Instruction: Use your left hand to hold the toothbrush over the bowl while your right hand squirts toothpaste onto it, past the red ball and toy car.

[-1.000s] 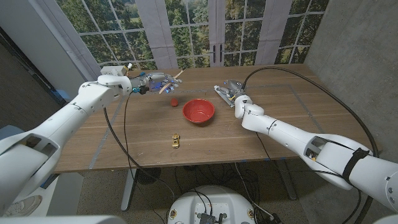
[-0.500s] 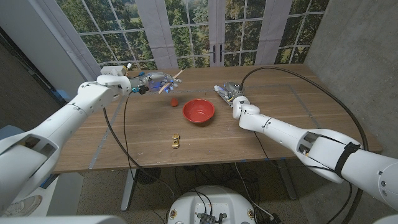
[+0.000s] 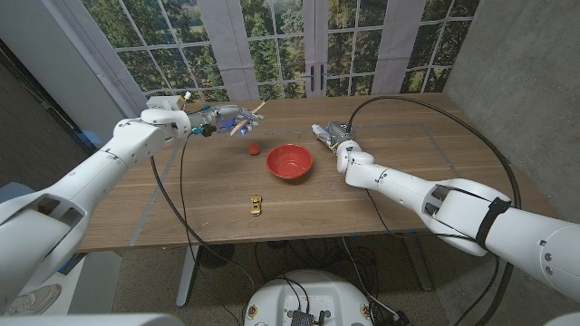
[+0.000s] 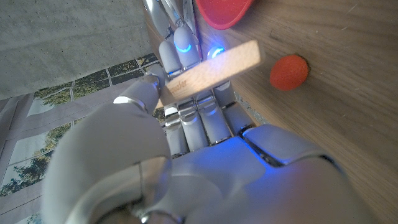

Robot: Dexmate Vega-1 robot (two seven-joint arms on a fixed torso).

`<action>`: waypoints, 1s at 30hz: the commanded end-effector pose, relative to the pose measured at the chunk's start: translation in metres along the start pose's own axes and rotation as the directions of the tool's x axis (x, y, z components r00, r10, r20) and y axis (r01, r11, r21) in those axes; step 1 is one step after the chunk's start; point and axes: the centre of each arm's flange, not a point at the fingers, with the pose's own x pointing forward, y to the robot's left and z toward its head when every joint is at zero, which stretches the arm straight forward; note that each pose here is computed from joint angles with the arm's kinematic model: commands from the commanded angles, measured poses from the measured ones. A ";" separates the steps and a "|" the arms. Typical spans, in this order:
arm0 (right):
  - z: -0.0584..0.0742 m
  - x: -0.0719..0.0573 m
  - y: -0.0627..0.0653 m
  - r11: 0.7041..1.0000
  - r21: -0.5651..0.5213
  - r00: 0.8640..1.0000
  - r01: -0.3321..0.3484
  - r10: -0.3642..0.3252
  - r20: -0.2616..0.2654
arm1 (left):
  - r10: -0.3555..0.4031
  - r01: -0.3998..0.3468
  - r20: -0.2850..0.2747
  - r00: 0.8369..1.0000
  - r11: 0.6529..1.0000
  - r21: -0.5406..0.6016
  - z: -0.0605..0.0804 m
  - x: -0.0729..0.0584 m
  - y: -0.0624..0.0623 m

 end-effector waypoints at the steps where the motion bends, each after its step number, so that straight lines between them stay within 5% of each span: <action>1: -0.005 0.009 0.007 0.999 -0.045 1.000 -0.006 0.005 -0.027 | 0.002 -0.002 0.000 1.000 1.000 0.002 0.001 0.002 0.003; 30: -0.013 0.002 0.004 0.994 -0.025 0.993 0.108 -0.107 0.053 | -0.012 0.012 0.000 1.000 1.000 0.008 0.004 0.010 0.001</action>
